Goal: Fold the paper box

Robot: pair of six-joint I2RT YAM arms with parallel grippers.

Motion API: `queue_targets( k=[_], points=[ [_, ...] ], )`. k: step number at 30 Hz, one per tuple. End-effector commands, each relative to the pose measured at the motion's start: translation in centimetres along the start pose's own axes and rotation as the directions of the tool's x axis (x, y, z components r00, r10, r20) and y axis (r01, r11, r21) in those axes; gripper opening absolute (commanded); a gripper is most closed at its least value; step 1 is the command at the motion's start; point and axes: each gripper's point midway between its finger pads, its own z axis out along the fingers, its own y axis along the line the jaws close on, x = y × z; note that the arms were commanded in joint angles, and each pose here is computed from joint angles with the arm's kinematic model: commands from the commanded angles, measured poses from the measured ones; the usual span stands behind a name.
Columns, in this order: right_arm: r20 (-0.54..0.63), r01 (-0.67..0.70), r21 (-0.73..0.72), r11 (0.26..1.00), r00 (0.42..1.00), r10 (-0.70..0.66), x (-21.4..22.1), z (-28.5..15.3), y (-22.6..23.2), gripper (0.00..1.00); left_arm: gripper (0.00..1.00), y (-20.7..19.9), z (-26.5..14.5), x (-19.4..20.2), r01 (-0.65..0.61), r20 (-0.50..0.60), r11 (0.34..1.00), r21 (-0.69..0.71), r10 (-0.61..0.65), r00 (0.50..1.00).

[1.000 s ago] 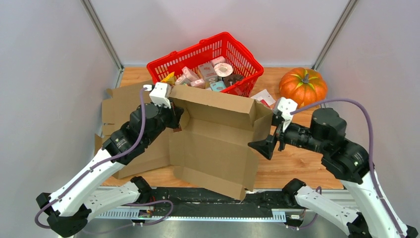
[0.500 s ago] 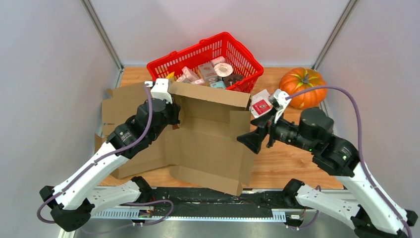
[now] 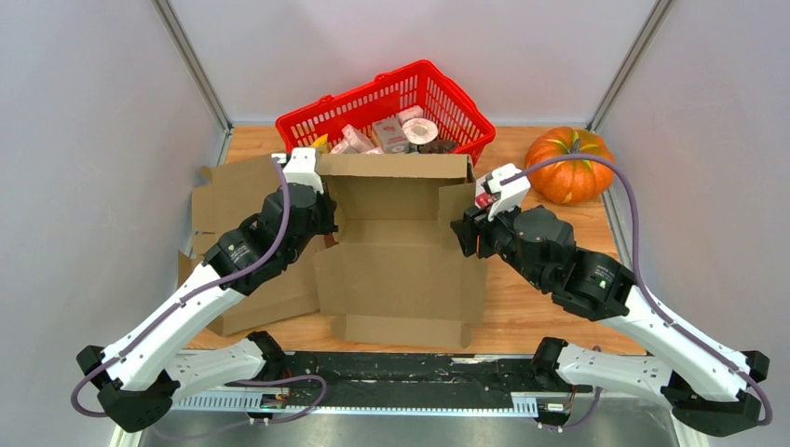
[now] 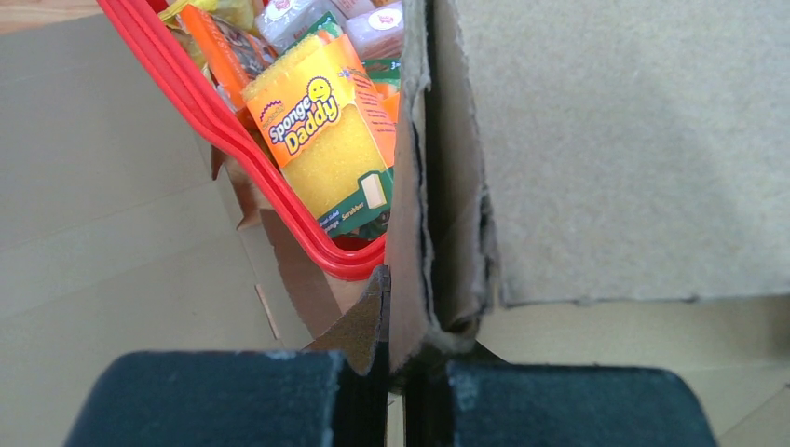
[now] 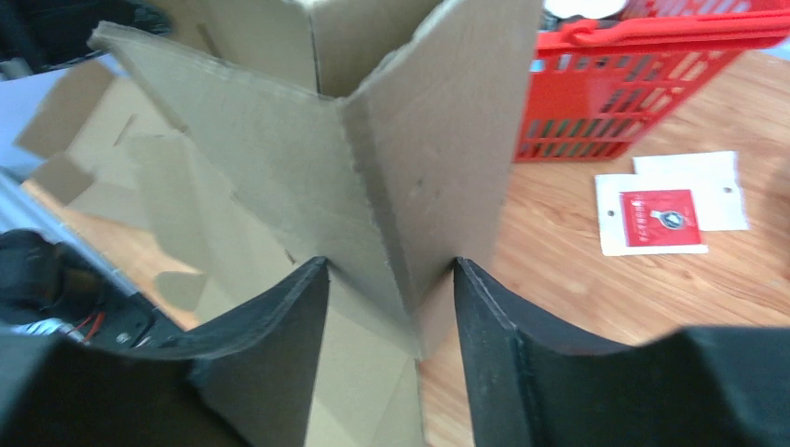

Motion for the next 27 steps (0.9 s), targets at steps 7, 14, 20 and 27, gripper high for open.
queue_targets(
  k=[7, 14, 20, 27],
  points=[
    [0.081, 0.063, 0.148, 0.987, 0.994, -0.076, -2.1, 1.0, -2.2, 0.72, 0.0, -1.0, -0.5, -2.3, 0.065, 0.062, 0.997, 0.044, -0.068, 0.996],
    [0.188, 0.093, 0.084, 0.992, 0.976, -0.107, -3.7, 2.3, -0.6, 0.66, 0.0, -1.5, -0.4, -2.3, 0.076, 0.06, 0.995, 0.061, -0.08, 0.995],
    [0.196, 0.135, 0.114, 0.984, 0.968, -0.155, -3.6, 4.3, -0.4, 0.51, 0.0, -1.4, -0.6, -2.4, 0.074, 0.067, 0.995, 0.067, -0.079, 0.995],
    [0.178, 0.143, 0.164, 0.976, 0.969, -0.172, -3.0, 5.5, -0.8, 0.13, 0.0, -0.8, -1.0, -2.6, 0.071, 0.084, 0.996, 0.054, -0.076, 0.994]
  ],
)
